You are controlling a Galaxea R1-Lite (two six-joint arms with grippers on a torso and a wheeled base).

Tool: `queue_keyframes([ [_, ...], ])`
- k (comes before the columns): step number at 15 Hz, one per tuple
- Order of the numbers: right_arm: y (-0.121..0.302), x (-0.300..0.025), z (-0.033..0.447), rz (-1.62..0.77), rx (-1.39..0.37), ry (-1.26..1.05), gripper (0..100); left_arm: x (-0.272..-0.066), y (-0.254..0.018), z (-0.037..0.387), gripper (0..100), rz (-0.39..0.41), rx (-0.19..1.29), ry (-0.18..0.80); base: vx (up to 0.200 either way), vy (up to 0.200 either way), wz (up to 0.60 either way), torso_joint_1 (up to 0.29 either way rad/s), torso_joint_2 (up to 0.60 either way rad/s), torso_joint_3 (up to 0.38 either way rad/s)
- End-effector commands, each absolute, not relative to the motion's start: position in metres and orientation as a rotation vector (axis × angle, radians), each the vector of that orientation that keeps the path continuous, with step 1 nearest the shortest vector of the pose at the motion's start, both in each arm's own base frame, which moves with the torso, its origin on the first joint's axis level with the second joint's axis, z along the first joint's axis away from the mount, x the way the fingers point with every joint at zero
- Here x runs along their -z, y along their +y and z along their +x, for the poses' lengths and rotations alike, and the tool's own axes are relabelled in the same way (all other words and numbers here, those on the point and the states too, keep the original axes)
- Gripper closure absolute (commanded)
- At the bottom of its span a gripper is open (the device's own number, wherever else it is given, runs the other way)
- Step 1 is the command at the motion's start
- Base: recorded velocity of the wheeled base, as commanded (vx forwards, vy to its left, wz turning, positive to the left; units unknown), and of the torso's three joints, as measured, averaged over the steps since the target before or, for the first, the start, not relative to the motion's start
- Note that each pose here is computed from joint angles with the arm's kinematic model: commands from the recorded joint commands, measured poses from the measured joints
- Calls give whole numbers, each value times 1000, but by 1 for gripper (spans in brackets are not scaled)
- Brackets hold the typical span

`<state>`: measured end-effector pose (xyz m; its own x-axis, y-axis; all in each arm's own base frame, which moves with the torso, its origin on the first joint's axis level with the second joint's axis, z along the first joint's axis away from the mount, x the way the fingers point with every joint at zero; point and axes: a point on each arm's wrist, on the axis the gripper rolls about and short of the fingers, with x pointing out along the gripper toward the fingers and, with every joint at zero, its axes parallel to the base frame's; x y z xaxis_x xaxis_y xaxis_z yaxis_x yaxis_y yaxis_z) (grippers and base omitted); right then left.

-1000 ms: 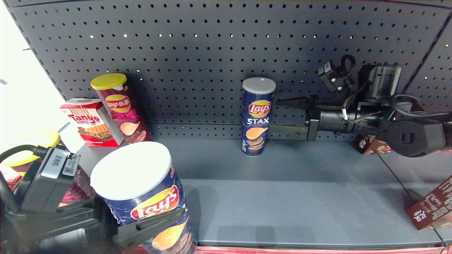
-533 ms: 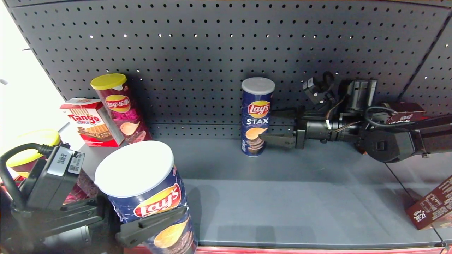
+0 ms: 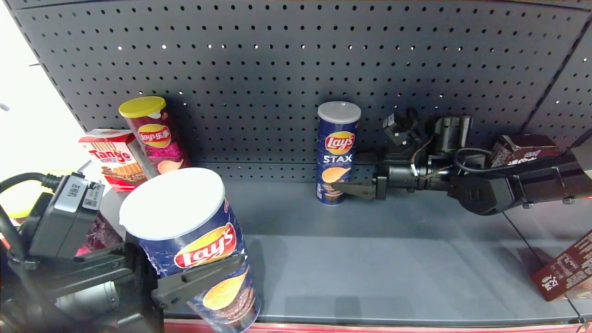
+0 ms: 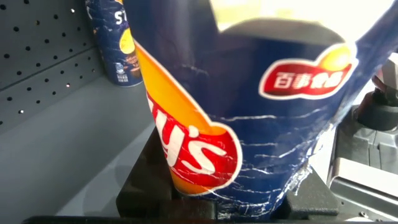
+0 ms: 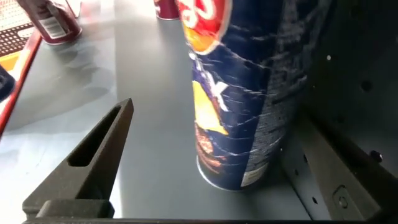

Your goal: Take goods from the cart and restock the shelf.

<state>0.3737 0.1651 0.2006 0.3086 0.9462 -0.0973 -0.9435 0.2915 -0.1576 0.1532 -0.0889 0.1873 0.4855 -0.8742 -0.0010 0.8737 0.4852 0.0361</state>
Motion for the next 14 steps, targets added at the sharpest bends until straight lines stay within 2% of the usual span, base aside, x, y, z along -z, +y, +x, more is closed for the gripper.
queue_keyframes([
  [1, 168, -196, 380, -197, -1262, -12, 0, -188, -89, 153, 100, 33, 1055, -19, 0, 0, 0, 0, 0, 0],
  [14, 193, -176, 406, -202, -1274, -26, 0, -193, -89, 155, 100, 32, 1020, -41, 0, 0, 0, 0, 0, 0],
])
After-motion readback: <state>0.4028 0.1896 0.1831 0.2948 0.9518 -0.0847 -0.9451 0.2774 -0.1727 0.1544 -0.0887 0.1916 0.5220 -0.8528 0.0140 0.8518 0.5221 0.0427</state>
